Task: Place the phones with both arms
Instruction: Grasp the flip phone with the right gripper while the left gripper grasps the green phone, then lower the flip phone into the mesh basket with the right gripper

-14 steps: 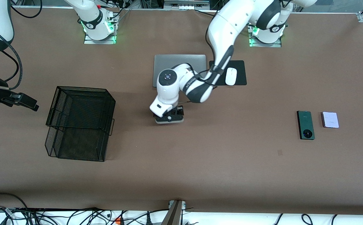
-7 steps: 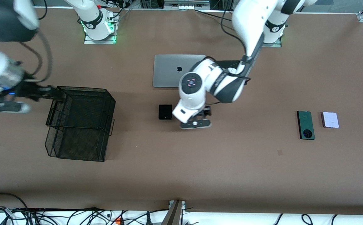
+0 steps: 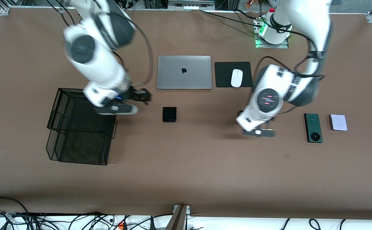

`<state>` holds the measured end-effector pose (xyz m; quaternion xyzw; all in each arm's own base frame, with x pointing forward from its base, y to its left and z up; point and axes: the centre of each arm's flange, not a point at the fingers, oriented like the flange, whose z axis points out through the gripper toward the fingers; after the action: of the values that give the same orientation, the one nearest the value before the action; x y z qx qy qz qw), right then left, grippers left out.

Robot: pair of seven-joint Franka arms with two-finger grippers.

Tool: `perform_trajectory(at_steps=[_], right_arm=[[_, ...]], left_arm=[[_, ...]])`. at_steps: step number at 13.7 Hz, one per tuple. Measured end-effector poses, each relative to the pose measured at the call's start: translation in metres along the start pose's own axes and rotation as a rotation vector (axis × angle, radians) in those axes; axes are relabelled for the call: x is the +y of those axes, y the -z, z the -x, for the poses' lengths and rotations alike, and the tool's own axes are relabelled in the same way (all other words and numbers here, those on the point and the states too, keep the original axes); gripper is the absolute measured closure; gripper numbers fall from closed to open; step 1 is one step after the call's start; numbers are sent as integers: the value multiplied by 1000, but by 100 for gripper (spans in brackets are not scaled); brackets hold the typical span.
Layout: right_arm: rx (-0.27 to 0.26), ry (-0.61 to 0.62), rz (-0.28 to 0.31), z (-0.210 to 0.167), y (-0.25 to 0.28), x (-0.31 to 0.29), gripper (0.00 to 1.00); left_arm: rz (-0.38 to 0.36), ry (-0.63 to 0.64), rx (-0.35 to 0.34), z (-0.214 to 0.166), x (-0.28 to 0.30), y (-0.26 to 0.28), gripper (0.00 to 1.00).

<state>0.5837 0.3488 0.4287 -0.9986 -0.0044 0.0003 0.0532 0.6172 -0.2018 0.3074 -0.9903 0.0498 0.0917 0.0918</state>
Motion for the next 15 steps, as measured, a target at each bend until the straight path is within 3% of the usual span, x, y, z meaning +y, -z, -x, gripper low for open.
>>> perform_trajectory(at_steps=[3,6,9,15], right_arm=[[-26,26,-8,-1,-86,-27,0],[-30,22,-3,0,-152,-36,0],[-9,16,-19,9,-202,-40,0],[9,24,22,25,-242,-39,0]], left_arm=[[-49,-66,-21,-5,-64,-20,0],[-24,-117,28,-11,-153,-36,0],[2,-63,85,-6,-241,-62,0],[92,57,140,15,-274,-124,0]])
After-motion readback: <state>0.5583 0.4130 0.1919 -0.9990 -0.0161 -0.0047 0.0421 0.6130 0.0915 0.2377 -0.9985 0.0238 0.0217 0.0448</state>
